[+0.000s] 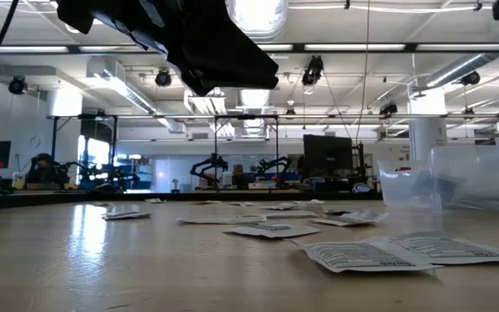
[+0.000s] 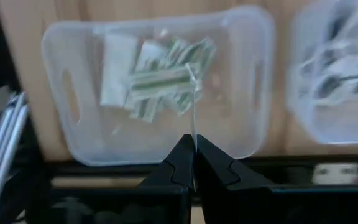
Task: Pick & Place First Aid Supplies
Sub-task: Put the bandage pack into the bottom bin
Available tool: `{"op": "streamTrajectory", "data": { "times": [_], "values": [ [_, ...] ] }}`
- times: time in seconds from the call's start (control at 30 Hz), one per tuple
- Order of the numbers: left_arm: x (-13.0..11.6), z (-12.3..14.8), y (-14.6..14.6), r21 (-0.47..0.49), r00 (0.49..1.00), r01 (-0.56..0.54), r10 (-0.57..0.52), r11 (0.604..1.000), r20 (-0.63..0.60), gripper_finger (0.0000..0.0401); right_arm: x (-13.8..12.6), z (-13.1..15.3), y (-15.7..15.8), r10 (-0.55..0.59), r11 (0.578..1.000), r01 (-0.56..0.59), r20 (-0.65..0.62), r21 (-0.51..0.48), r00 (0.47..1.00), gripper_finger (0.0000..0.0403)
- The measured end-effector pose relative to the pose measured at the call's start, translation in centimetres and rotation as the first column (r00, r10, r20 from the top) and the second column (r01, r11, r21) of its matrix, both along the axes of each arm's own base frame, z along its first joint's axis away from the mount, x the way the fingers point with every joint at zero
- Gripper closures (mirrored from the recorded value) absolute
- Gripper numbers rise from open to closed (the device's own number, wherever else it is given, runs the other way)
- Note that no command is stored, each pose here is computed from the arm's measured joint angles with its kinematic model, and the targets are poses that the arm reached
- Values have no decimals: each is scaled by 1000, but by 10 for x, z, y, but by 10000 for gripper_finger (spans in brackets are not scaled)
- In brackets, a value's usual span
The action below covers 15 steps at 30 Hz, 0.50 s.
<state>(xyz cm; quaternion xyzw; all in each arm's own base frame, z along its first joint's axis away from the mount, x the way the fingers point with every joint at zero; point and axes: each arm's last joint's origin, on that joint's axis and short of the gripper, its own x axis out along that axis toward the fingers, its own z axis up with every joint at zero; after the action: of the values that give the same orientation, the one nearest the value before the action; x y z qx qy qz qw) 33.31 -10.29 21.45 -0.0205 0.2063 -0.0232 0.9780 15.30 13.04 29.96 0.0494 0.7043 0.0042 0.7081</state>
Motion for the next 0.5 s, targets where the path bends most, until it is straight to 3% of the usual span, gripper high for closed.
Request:
{"op": "streamTrajectory", "data": {
  "times": [0.13, 0.27, 0.5],
  "values": [
    [0, 0, 0, 0, 1000, 0, 0, 1000, 0, 277, -4, -18, 1, 13, 988, -10, -16, 156, 1000, 395],
    [0, 0, 0, 1, 1000, 0, 0, 1000, -1, 277, -5, -35, 5, 40, 945, -40, 7, 325, 999, 395],
    [0, 0, 0, 1, 1000, 0, 0, 1000, -3, 277, -6, -58, 5, 46, 920, -65, 58, 386, 997, 395]
  ]
}}
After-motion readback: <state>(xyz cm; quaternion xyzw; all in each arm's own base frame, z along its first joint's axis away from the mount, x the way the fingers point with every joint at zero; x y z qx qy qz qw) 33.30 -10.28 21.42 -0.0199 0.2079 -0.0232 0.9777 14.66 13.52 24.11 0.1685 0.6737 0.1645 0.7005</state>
